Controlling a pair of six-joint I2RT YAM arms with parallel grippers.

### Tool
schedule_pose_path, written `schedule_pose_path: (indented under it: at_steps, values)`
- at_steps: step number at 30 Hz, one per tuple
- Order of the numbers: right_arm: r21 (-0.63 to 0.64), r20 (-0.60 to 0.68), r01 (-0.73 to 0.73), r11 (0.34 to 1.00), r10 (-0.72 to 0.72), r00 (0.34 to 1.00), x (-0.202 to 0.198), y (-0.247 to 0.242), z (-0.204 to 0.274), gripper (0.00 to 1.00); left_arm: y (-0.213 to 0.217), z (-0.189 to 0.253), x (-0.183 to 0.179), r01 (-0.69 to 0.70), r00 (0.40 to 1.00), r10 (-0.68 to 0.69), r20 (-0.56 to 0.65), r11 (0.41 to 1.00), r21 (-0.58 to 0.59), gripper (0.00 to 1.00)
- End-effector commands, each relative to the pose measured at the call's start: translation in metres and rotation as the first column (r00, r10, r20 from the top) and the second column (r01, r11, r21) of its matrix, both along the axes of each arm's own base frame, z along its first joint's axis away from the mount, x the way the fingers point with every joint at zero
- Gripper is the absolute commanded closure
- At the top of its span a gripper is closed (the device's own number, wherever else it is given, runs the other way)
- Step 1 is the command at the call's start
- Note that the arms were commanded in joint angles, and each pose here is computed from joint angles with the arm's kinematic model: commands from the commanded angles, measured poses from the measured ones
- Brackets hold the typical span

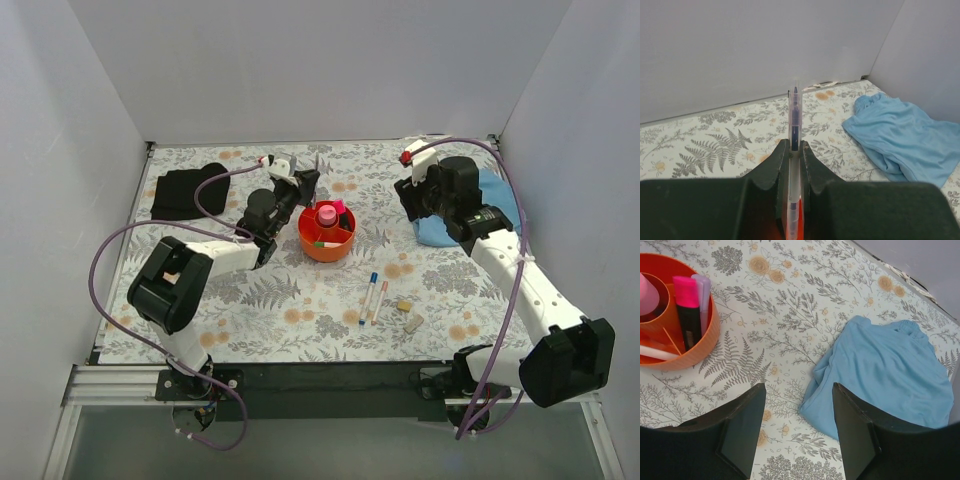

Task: Sort the stationery into containers
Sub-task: Place the pen in the storage box.

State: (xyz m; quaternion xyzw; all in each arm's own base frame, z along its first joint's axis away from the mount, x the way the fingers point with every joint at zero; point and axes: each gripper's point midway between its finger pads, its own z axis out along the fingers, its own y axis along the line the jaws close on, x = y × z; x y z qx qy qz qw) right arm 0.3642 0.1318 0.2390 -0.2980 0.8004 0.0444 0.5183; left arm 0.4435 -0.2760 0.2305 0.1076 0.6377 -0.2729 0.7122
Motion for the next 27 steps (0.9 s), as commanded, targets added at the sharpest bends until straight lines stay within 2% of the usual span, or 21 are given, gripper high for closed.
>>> schedule_pose_path:
  at_steps: [1,8,13,15,16,18,20,26,27]
  values:
    - [0.017,0.043,0.002,1.0,-0.003,0.999,0.011,0.003,0.015,0.35,0.004,0.014,0.014,-0.024,0.999,0.025,0.038,0.999,-0.027,1.0]
    - [0.014,0.033,-0.001,1.0,0.001,0.999,0.015,0.004,0.011,0.35,0.003,-0.027,0.024,-0.024,1.0,0.025,-0.017,1.0,0.003,1.0]
    - [0.015,0.012,-0.004,1.0,0.004,1.0,0.014,0.005,0.001,0.34,0.007,-0.037,0.022,-0.035,0.999,0.035,-0.015,0.999,0.007,1.0]
    - [0.019,0.012,-0.005,1.0,0.005,1.0,0.015,0.006,0.001,0.33,0.008,-0.033,0.021,-0.038,0.999,0.038,-0.008,0.999,0.003,0.91]
    - [0.021,0.011,-0.006,1.0,0.006,1.0,0.015,0.007,0.001,0.33,0.009,-0.033,0.02,-0.038,0.999,0.038,-0.009,0.999,0.005,0.76]
    - [0.027,0.012,-0.01,1.0,0.01,1.0,0.016,0.008,0.0,0.32,0.008,-0.029,0.018,-0.031,0.999,0.031,-0.009,0.999,0.012,0.63]
    - [0.032,0.015,-0.013,0.999,0.013,1.0,0.017,0.01,0.001,0.32,0.01,-0.027,0.016,-0.031,0.999,0.031,-0.022,0.999,0.02,0.42]
    - [0.04,0.036,-0.027,0.999,0.026,0.999,0.017,0.012,0.009,0.31,0.015,-0.015,0.004,-0.021,0.998,0.023,-0.051,0.999,0.039,0.31]
    - [0.039,0.048,-0.032,0.999,0.03,0.998,0.016,0.011,0.014,0.31,0.017,0.001,-0.001,-0.022,0.999,0.023,-0.03,0.999,0.029,0.31]
